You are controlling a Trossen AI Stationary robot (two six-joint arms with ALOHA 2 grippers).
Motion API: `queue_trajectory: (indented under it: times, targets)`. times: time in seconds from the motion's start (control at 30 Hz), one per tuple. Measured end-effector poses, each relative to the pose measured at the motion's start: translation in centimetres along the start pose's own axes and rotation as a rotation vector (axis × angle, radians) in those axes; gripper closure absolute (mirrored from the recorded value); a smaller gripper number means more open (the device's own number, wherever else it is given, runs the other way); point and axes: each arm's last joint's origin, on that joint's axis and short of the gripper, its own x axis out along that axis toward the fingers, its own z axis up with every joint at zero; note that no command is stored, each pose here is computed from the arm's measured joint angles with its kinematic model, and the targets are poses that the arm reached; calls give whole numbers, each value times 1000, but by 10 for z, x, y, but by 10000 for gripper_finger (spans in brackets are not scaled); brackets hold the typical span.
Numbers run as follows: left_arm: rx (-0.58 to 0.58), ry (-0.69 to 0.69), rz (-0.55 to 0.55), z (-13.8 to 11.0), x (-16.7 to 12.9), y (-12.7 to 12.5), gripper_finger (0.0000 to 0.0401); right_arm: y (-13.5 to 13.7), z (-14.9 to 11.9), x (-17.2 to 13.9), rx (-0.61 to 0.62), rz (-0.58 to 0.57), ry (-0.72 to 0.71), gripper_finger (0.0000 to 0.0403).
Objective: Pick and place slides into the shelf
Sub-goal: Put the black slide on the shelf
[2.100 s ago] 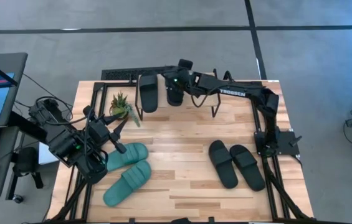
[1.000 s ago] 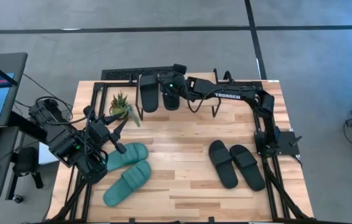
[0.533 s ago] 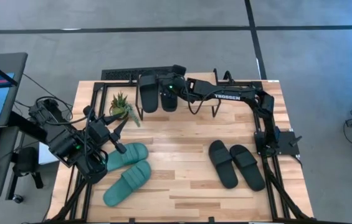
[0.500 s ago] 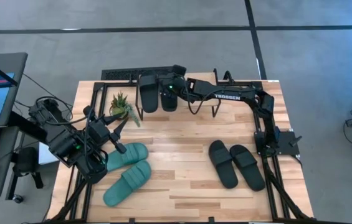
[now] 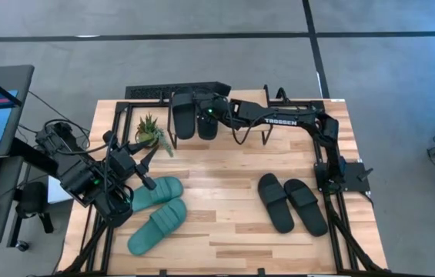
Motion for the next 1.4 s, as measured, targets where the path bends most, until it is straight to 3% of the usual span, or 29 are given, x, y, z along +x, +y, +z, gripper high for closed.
queue_trajectory:
  times: [0.2,0.57,1.4]
  targets:
    - [-2,5,-3,0,0,0,308,0,0,0,2,3,-2,397]
    - [-6,6,-3,0,0,0,308,3,1,-1,40,59,-26,329]
    - [-6,28,-16,-1,0,0,308,12,5,-6,-5,106,-55,325]
